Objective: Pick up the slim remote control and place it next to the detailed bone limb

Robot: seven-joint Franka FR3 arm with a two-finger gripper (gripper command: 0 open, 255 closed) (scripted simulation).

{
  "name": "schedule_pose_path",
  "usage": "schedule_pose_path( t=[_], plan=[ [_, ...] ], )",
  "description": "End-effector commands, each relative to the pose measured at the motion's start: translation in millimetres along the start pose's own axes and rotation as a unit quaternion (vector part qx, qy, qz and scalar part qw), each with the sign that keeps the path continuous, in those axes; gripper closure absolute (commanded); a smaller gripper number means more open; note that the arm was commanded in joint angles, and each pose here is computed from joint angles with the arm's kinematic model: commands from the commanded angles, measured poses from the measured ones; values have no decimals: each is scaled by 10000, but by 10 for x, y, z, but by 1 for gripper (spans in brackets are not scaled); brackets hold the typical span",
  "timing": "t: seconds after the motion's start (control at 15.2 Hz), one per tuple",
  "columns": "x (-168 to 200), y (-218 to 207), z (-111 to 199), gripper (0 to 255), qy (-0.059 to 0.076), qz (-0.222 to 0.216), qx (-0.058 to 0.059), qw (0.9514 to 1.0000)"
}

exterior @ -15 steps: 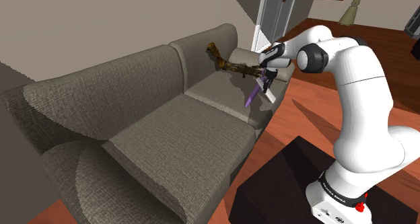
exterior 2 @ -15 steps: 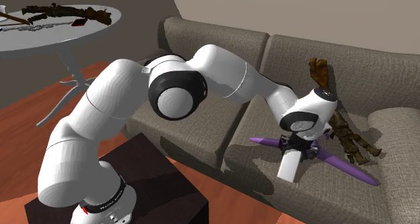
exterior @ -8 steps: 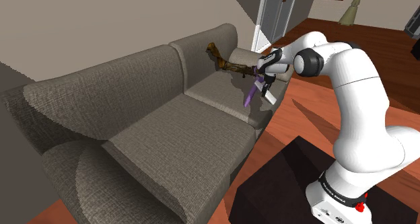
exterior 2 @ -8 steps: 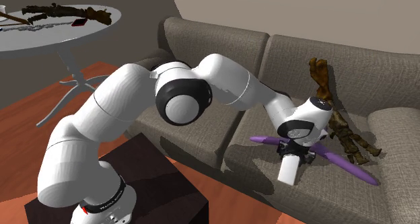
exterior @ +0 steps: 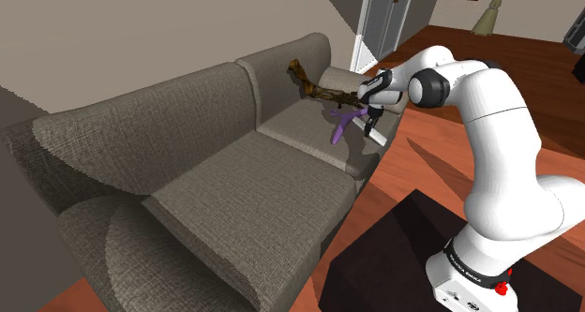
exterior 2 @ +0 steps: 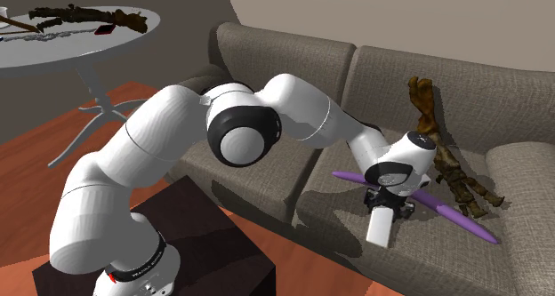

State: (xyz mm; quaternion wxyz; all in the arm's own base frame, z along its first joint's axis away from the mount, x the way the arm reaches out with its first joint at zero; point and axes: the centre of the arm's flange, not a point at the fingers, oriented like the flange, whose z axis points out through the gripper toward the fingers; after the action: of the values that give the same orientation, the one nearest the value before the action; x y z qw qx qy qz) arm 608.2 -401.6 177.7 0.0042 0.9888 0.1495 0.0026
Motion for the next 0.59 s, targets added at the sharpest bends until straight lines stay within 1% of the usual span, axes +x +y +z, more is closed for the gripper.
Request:
schedule_pose_path(
  t=[0.0, 0.33, 0.53],
  plan=[
    [1, 1, -2, 0, 1, 0, -2, 10000],
    [1, 0, -2, 0, 1, 0, -2, 10000],
    [0, 0, -398, 0, 1, 0, -2, 10000]
  ],
)
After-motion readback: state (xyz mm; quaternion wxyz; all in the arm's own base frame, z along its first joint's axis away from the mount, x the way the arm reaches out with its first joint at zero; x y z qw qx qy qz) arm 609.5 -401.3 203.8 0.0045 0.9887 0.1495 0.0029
